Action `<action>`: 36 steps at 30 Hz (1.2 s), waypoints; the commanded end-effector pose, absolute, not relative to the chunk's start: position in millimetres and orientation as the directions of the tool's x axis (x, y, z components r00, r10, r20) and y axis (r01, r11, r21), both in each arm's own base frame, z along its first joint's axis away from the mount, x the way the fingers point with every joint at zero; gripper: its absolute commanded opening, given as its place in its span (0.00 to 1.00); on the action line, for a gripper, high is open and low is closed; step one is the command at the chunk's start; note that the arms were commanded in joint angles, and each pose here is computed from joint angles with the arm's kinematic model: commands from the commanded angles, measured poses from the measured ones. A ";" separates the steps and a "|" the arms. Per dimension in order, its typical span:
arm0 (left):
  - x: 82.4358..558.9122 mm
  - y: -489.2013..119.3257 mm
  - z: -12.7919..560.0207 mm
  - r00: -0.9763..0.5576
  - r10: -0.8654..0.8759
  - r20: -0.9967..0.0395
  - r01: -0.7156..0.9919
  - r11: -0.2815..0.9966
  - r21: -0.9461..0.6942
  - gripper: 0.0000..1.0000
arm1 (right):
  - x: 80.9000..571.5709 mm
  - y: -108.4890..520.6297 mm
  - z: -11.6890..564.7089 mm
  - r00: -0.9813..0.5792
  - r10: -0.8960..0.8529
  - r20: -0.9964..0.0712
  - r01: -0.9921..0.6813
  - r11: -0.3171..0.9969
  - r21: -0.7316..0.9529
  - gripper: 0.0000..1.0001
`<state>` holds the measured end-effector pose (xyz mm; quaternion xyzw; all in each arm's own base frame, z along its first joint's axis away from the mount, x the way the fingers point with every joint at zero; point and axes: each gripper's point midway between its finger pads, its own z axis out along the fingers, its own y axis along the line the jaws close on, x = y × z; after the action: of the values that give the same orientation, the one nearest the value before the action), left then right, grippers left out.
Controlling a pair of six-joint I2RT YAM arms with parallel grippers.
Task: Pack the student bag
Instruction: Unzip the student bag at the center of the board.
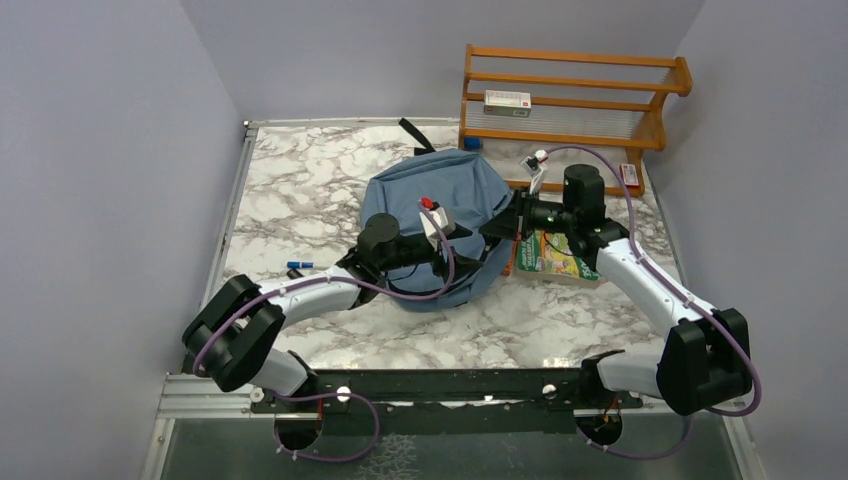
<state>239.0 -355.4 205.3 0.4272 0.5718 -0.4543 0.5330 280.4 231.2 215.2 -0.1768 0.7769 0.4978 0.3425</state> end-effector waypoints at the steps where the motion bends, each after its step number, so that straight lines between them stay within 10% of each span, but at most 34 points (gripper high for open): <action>1: 261.0 -359.1 220.5 0.012 -0.090 -0.996 0.940 0.340 -0.019 0.74 | 275.3 235.8 222.9 -0.667 0.059 -0.743 -0.669 0.392 0.631 0.00; 36: 256.4 -392.8 216.7 -0.150 -0.259 -0.954 0.964 0.176 -0.200 0.38 | 268.6 235.3 225.8 -0.677 0.078 -0.732 -0.659 0.378 0.650 0.01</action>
<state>262.4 -385.9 199.6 0.3279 0.5580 -0.5246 0.5531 274.2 231.9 208.5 -0.1713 0.7753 0.5081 0.3337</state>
